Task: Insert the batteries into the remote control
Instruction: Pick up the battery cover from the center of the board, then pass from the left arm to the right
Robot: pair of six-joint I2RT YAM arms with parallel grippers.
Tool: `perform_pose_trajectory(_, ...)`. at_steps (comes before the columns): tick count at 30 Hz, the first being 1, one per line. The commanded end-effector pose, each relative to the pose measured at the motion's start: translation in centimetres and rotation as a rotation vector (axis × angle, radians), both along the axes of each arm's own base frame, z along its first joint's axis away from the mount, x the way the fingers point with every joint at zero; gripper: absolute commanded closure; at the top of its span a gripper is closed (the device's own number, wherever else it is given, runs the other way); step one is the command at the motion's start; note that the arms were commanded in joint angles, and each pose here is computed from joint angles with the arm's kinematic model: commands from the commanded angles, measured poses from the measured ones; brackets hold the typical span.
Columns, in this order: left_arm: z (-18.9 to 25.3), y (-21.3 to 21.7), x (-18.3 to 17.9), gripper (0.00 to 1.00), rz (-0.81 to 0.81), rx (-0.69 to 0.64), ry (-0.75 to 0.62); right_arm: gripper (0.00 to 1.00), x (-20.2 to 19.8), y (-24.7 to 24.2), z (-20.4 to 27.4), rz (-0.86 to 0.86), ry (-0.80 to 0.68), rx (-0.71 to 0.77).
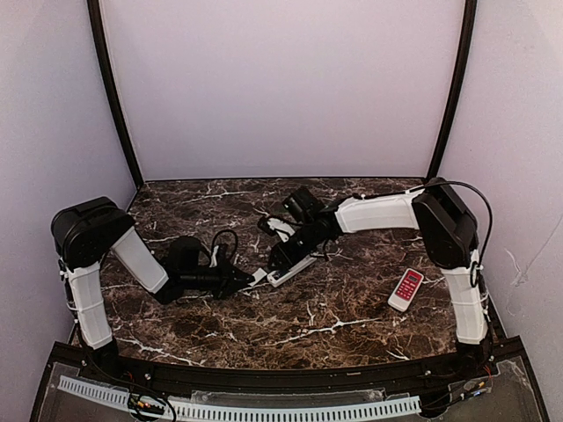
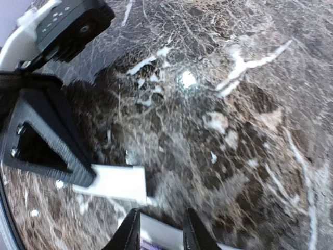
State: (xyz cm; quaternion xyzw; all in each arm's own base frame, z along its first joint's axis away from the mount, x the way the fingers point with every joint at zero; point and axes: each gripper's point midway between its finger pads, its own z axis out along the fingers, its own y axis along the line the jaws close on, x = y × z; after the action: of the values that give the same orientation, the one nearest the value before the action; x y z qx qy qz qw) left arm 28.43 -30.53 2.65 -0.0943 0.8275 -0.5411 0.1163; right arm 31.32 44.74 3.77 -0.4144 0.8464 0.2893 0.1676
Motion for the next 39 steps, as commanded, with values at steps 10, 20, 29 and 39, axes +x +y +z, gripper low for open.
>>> perform_pose_trajectory(10,6.6,1.0,0.8,1.0,-0.228,0.384,-0.562,0.56,4.0,-11.1,20.1,-0.175,-0.13,0.382)
perform_pose_trajectory(20,23.5,0.4,-0.5,1.0,-0.063,0.069,-1.167,0.64,-1.0,-12.3,24.6,0.001,-0.197,0.671)
perform_pose_trajectory(29,31.9,0.9,-2.0,1.0,0.087,-0.276,-1.282,0.67,-4.7,-7.6,29.4,0.141,-0.228,0.986)
perform_pose_trajectory(39,32.8,0.4,-2.9,1.0,0.088,-0.341,-1.262,0.68,-5.6,-3.0,31.5,0.245,-0.208,1.076)
